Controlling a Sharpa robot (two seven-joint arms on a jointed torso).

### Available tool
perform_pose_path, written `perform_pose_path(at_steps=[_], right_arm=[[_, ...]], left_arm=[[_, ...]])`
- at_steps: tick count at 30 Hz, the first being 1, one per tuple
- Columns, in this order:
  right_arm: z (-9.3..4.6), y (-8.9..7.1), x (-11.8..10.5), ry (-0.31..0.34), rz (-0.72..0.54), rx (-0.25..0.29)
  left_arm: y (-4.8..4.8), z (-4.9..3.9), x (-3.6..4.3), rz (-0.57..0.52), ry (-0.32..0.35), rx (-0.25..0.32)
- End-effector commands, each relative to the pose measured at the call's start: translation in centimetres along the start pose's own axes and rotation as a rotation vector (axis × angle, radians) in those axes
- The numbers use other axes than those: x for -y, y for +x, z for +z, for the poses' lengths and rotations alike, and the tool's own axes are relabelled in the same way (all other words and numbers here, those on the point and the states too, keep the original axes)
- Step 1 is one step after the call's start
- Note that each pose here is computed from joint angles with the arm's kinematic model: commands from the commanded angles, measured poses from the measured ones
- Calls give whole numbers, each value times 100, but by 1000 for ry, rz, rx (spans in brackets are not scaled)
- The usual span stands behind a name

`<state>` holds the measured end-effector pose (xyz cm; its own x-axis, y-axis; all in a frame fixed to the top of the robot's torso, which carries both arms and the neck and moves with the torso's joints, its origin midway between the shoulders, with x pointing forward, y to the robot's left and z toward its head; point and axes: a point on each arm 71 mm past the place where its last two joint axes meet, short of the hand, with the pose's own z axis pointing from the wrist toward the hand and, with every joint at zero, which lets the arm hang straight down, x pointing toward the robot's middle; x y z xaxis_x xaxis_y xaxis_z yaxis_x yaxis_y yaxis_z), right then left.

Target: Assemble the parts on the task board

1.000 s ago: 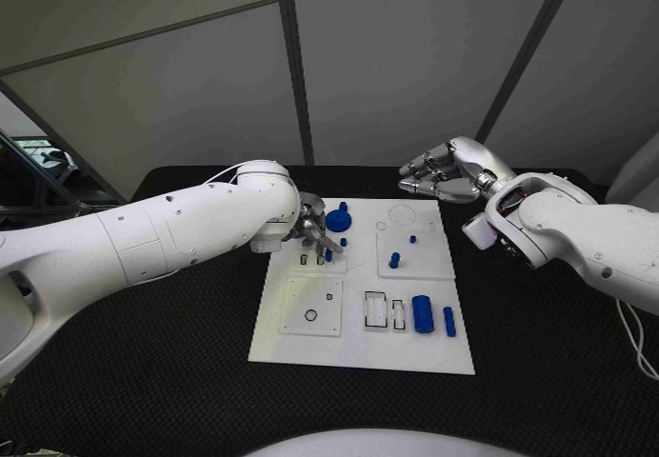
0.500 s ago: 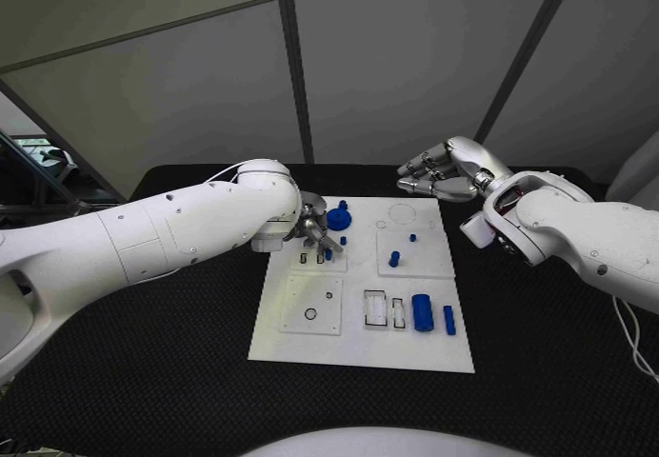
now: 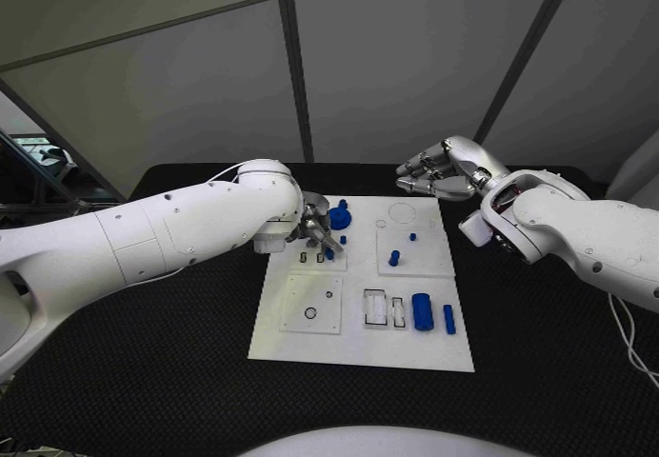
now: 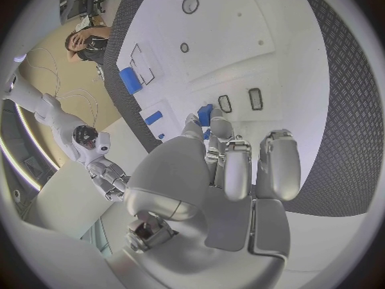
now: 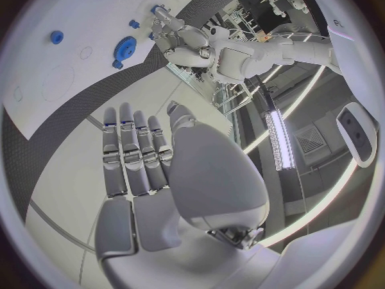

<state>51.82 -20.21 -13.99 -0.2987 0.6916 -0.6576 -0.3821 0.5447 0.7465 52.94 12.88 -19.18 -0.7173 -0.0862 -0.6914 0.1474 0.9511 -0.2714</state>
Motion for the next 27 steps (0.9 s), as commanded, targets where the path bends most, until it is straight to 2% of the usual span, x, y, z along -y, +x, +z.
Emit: perform_pose_path(at_steps=[1,8,12,22,27], right_arm=[[11,2,-6,-2,-3,-11],[16,-3,13,4,-4,-12],[19,-7,22,7,-5,-12],[14,-23,43,13,-7,-10],[4,-36,54,15,-8,-9]], left_arm=[[3,-14,5,-28,16,-14],[12,-50,-33,-75,27,-18],[10,-84,-53,-111,39,-1],[-7,-244,-166,-201,49,106],[11,-331,-233,-201,49,169]])
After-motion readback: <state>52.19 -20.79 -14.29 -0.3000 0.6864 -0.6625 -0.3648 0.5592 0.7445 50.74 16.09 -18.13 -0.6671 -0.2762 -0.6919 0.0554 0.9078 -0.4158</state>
